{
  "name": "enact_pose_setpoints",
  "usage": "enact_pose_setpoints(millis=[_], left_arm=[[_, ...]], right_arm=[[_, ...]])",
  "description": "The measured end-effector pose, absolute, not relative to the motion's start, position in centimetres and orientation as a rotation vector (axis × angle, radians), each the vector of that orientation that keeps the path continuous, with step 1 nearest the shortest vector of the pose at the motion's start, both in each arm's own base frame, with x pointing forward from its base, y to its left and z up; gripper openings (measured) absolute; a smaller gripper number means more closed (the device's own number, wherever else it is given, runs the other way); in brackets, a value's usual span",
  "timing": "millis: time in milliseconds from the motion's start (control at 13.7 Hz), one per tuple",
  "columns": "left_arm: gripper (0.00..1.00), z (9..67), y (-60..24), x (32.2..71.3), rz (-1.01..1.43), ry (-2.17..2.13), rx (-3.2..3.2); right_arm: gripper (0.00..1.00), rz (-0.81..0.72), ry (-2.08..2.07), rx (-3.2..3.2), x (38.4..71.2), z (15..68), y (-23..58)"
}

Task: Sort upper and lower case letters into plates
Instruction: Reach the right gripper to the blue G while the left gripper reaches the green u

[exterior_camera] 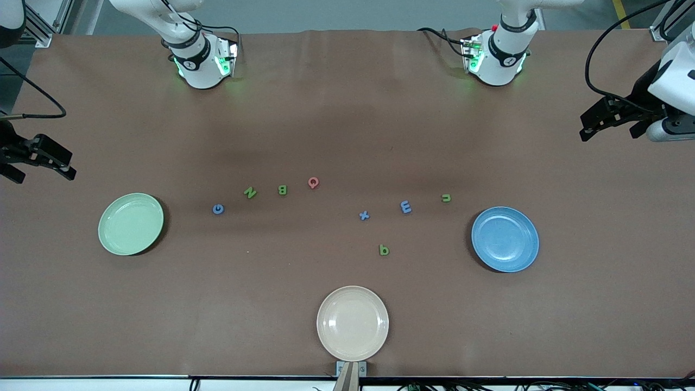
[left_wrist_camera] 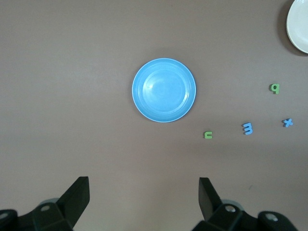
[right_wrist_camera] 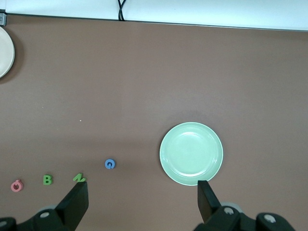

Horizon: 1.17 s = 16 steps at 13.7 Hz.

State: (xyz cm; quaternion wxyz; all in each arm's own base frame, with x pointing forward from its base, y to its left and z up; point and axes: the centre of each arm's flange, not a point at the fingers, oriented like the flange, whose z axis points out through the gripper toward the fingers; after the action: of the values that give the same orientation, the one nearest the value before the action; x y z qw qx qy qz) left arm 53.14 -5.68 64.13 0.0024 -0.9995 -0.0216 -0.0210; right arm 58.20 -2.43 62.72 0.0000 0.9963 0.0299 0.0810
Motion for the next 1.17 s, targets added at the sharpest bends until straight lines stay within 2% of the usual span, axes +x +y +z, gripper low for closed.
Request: enact_pose_setpoints(millis=[510,802,947,1166], left_arm=[[1.0,62.7,-5.9,53.9,-0.019,-0.062,-3.132],[1.0,54.8,-9.2,57.5,0.153,-0.065,-3.113],[1.0,51.4,-11.7,58.6,0.14,-0.137,-3.114],[1.0,46.1,-14.9,58.3,0.069,-0.338,-3.117]], right_arm=[[1.0,0.257,0.095,3.13,58.2,62.8,-2.4],[1.0,0.241,0.109,3.132,58.5,62.2,-1.9],[1.0,0.205,0.149,3.135,59.1,61.0,-0.3],[1.0,0.036,0.257,3.136,59.9,56.8,3.9]])
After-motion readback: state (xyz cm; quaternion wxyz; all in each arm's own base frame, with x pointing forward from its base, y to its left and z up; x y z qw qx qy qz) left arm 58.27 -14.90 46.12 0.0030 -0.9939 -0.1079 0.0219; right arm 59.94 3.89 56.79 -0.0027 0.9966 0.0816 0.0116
